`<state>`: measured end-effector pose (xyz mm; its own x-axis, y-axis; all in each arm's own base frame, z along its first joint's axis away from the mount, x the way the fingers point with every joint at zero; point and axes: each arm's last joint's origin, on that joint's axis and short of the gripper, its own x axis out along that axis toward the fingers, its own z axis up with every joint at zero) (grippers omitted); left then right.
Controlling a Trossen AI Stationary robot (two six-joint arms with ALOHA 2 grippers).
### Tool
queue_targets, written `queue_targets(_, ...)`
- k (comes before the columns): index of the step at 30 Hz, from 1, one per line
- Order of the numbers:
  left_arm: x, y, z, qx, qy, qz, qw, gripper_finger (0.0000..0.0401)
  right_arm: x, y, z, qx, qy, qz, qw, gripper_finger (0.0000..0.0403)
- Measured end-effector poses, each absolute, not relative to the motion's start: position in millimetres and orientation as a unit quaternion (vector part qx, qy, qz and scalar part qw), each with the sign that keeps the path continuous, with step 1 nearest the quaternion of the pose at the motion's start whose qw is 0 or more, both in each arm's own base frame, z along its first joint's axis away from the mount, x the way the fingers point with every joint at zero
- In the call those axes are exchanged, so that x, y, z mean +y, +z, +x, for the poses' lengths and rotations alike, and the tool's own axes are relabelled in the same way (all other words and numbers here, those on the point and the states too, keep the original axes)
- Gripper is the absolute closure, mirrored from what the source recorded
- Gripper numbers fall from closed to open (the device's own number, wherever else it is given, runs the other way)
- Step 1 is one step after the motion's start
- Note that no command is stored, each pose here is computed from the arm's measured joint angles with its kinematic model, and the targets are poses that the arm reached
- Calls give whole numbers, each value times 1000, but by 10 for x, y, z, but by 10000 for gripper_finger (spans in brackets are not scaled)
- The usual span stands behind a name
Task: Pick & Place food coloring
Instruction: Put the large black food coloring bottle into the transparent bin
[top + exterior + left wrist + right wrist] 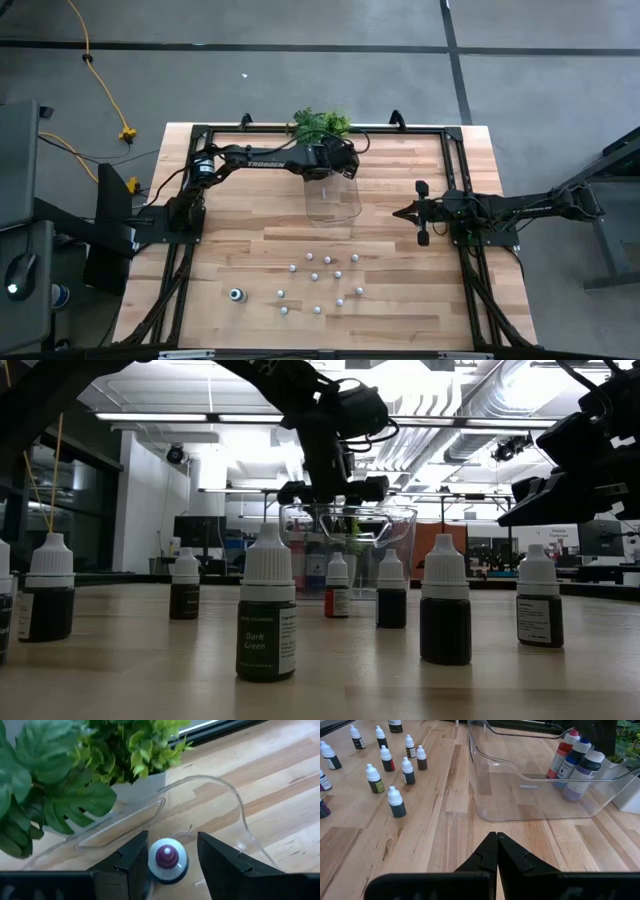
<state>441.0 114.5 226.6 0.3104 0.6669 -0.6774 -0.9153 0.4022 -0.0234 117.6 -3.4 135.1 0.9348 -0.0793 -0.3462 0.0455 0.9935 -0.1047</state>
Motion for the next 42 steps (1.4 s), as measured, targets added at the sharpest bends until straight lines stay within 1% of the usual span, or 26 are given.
queue_targets(6, 1156, 2466, 4466, 284, 494, -196, 798, 238, -34, 1351, 1176, 178, -32, -48, 982, 402)
queue_targets(15, 1139, 2954, 4526, 260, 476, -166, 823, 238, -34, 1351, 1176, 178, -32, -48, 982, 402)
queue_targets(20, 1031, 3268, 4452, 239, 459, -144, 844, 238, -34, 1351, 1176, 178, -32, -48, 982, 402)
queue_targets(24, 917, 3480, 4336, 241, 447, -106, 855, 238, -34, 1352, 1176, 178, -32, -48, 982, 402)
queue_targets(29, 801, 3686, 4108, 243, 430, -87, 865, 238, -34, 1350, 1176, 178, -32, -48, 982, 402)
queue_targets(32, 740, 3721, 3922, 247, 423, -85, 868, 238, -35, 1351, 1176, 178, -32, -48, 982, 402)
queue_targets(36, 636, 3677, 3581, 251, 409, -84, 873, 238, -35, 1352, 1176, 178, -32, -48, 982, 402)
queue_targets(42, 410, 3445, 3001, 253, 365, -98, 891, 238, -34, 1351, 1176, 178, -32, -48, 982, 402)
